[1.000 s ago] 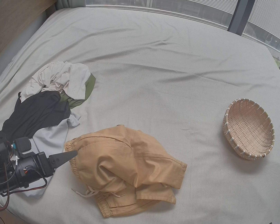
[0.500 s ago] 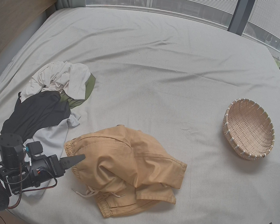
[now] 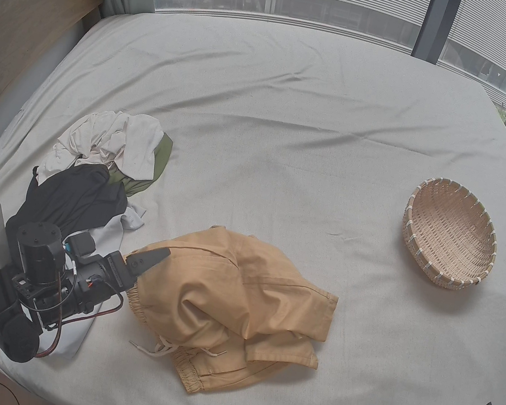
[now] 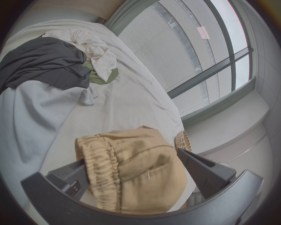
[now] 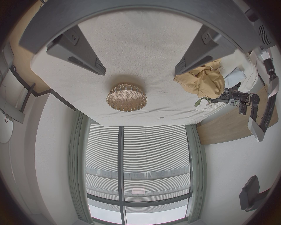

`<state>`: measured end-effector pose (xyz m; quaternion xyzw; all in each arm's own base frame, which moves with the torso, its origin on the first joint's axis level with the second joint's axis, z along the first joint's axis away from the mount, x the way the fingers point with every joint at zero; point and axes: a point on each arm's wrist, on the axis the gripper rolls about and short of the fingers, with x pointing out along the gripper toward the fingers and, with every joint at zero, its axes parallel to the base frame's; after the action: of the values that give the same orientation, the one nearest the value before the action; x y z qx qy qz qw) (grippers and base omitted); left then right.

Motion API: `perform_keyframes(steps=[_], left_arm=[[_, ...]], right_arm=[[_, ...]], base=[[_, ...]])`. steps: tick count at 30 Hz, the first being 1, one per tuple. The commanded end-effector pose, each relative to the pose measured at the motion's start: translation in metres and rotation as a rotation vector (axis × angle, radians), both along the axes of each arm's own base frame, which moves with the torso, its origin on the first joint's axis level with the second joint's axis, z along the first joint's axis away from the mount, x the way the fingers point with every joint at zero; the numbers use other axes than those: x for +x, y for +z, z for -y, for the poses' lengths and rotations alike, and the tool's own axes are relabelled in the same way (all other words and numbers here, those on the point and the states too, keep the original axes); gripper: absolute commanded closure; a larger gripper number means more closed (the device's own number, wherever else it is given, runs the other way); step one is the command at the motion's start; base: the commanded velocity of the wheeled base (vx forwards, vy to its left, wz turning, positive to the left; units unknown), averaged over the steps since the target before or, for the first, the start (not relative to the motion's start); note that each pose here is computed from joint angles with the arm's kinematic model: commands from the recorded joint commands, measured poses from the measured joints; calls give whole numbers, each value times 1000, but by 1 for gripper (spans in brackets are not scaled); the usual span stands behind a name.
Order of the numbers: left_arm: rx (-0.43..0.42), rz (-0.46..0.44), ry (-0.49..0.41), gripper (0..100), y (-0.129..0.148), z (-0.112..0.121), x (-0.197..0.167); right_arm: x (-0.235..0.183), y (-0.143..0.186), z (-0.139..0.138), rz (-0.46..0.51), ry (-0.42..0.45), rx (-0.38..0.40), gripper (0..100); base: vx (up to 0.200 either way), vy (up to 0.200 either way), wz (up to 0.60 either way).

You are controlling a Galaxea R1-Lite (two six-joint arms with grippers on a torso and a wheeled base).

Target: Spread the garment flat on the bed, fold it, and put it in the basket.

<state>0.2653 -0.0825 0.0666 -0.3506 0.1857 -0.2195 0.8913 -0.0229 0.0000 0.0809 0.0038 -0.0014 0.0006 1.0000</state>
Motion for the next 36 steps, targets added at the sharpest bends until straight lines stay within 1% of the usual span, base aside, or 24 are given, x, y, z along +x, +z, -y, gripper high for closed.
perform_keyframes(steps=[1,2,5,9,10,12,16,19,21,24,25,26,28,32,36], left_arm=[[-15,13,-4,0,2,3,5],[-35,14,-4,0,4,5,7],[-55,10,-5,0,6,6,7],[-57,5,-14,0,5,8,6],[-57,5,-15,100,5,8,5],[-57,1,-17,100,5,8,4],[-38,-38,-60,100,-3,16,-6],[-38,-31,-68,100,-1,19,-8],[-48,-6,-67,100,4,20,-4],[-94,106,-48,100,29,19,9],[-98,115,-49,100,32,18,10],[-129,175,-53,100,49,15,12],[-147,226,-98,100,63,15,11],[-154,261,-151,100,73,14,7],[-147,290,-159,100,79,8,9]], right_arm=[[0,-5,0,-1,0,0,0],[0,-5,0,-1,0,0,0],[0,-5,0,-1,0,0,0],[0,-5,0,-1,0,2,0],[0,-5,0,-1,0,2,0],[0,-5,0,-1,0,2,0],[0,-5,0,-1,0,2,0],[0,-5,0,-1,0,2,0],[0,-5,0,-1,0,2,0],[0,-5,0,-3,0,3,0],[0,-5,0,-1,0,3,0],[0,-5,0,0,-1,5,0],[0,-5,0,0,0,-5,0],[0,-5,0,0,2,-8,0],[0,-5,0,-1,2,-3,0]], base=[[0,0,0],[0,0,0],[0,0,0],[0,0,0],[0,0,0],[0,0,0],[0,0,0],[0,0,0],[0,0,0],[0,0,0],[0,0,0],[0,0,0],[0,0,0],[0,0,0],[0,0,0]])
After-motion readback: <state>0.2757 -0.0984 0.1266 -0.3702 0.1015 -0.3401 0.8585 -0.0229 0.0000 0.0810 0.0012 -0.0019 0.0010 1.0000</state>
